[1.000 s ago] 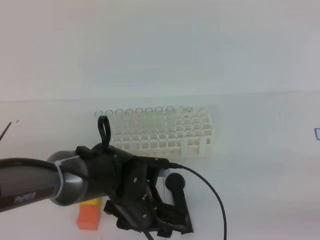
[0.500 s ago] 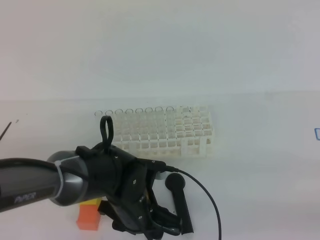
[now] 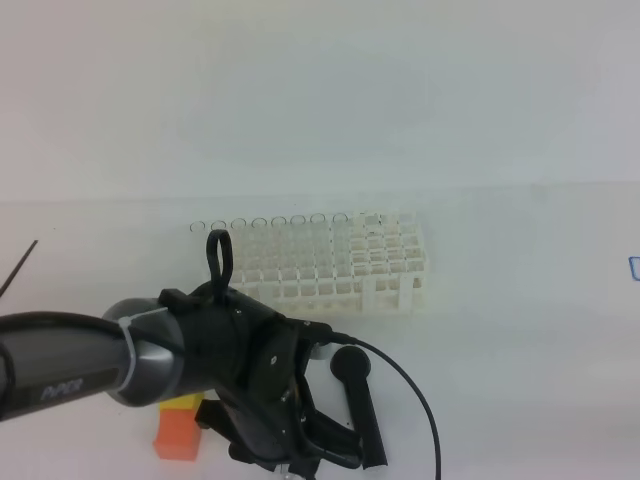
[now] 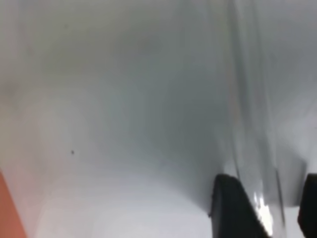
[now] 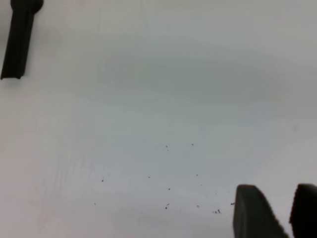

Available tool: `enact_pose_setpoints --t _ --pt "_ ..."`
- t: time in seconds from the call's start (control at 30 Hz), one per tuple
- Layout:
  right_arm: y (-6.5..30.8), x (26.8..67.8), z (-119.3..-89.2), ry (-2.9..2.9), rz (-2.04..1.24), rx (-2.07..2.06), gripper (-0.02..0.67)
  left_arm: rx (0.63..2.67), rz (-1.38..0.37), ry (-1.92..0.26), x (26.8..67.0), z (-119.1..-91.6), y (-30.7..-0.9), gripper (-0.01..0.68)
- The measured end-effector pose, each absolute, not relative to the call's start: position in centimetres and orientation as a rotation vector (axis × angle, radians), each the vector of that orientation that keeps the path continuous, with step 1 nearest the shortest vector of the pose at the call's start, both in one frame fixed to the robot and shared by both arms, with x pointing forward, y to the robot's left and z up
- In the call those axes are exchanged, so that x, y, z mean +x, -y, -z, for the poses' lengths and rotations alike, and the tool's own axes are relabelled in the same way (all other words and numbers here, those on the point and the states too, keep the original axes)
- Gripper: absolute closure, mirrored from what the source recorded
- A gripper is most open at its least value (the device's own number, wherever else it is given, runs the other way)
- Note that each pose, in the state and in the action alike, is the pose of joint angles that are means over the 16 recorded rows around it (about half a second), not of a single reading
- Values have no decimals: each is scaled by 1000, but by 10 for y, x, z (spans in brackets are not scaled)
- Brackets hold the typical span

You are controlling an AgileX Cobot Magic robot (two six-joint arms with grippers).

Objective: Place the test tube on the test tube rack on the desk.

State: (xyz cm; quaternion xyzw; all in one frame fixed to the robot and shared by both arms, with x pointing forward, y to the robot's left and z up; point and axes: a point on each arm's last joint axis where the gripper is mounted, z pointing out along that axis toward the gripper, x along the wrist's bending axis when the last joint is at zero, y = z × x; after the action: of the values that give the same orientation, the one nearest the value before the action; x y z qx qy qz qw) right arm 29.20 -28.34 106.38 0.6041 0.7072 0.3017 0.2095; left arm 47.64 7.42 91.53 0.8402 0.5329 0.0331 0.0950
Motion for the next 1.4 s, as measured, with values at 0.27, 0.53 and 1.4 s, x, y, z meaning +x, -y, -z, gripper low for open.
enact_pose_setpoints --t 0.27,0.53,1.4 --pt "283 292 -1064 -1964 -843 1678 459 2478 -99 -1612 476 -915 -75 499" --pt "283 293 -1065 -1956 -851 1672 459 2402 -102 -1633 472 -939 -78 561" --pt "251 296 -1085 -2074 -1336 1327 459 1432 -475 -675 360 -1107 -177 564"
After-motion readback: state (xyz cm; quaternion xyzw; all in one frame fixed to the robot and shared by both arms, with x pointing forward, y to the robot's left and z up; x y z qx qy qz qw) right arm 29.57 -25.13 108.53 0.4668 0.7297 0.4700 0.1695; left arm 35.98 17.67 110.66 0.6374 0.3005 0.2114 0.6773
